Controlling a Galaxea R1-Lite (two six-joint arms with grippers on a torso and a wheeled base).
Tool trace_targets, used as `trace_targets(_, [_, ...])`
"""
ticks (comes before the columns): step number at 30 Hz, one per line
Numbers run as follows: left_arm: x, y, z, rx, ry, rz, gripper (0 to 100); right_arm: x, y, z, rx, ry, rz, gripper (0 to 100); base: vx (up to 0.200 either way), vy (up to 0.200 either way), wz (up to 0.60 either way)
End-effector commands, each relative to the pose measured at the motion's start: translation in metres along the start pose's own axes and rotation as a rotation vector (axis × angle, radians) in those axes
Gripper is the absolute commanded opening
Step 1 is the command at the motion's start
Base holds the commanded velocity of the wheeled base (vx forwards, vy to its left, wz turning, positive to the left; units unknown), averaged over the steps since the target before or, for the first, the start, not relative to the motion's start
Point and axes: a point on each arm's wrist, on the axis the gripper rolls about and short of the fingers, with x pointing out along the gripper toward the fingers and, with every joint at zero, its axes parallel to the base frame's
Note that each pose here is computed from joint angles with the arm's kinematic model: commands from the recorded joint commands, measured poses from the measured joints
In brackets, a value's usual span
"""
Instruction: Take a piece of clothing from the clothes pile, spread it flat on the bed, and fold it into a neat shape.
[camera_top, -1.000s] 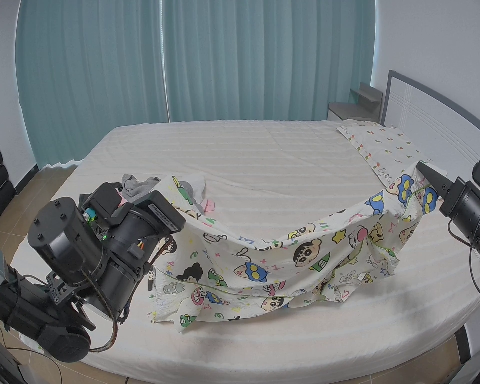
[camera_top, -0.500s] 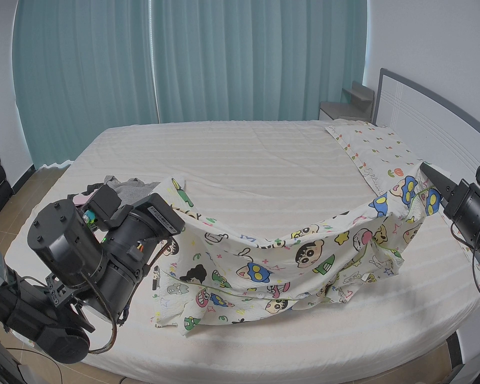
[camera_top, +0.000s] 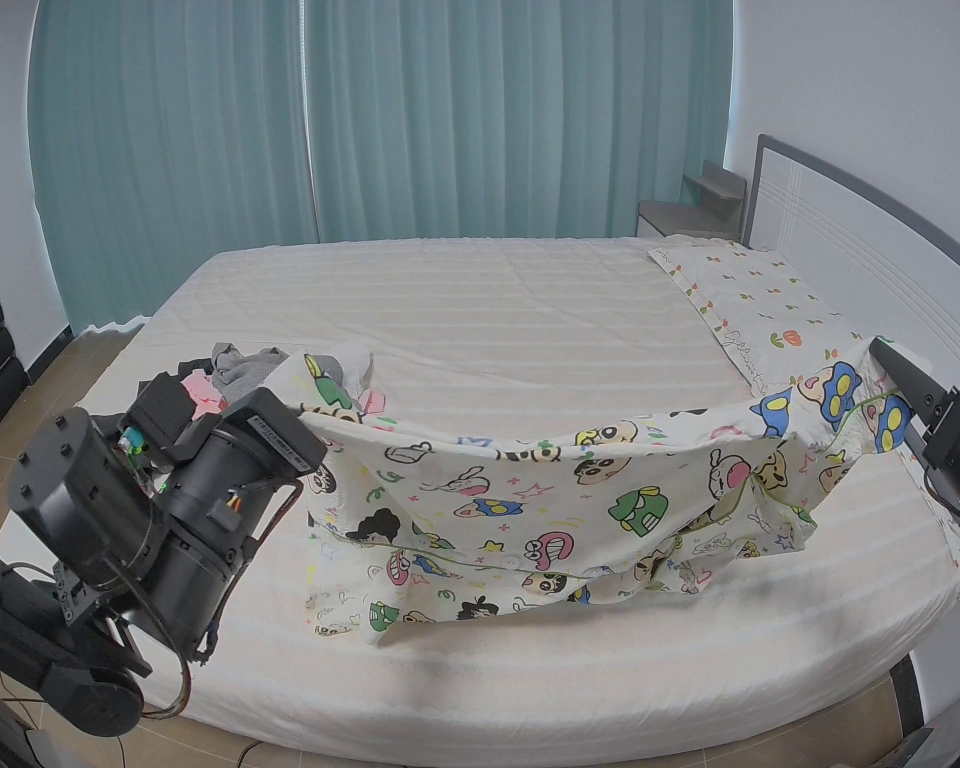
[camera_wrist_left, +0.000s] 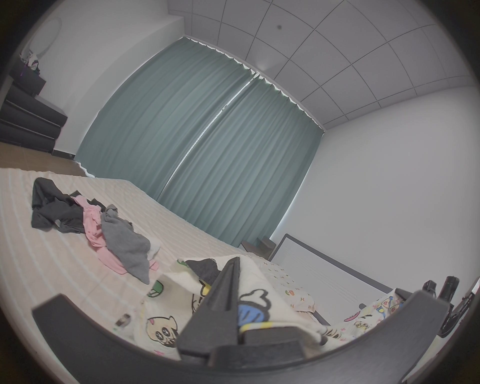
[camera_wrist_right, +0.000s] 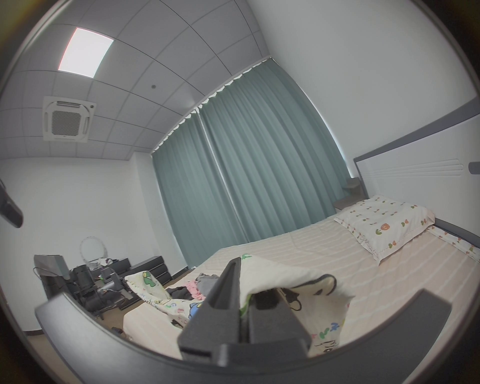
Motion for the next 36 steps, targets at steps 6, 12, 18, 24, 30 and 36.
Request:
trace_targets(6, [-0.031,0.001,0.039,-0.041,-0.102,-0.048,0,-0.042,0.017,0.014,-0.034,-0.093,0.159,0,-0.100,0.000,0.00])
trace_targets(12, [-0.053,0.006,0.055,-0.021,-0.147,-0.067,0,-0.054,0.022,0.020,-0.046,-0.128,0.207,0,0.000,0.000,0.00])
trace_targets(18, [-0.066,0.011,0.061,0.001,-0.162,-0.070,0,-0.060,0.022,0.016,-0.035,-0.086,0.197,0,0.000,0.000,0.00])
trace_targets(24, [-0.069,0.019,0.046,0.039,-0.090,-0.047,0,-0.062,0.020,0.009,-0.014,0.001,0.177,0,0.000,0.000,0.00])
trace_targets(30, [-0.061,0.019,0.036,0.044,-0.050,-0.034,0,-0.061,0.020,0.010,-0.012,0.005,0.179,0,0.000,0.000,0.00])
trace_targets(36, [-0.069,0.012,0.055,0.005,-0.119,-0.083,0,-0.082,0.033,0.028,-0.043,-0.073,0.308,0,0.000,0.000,0.00])
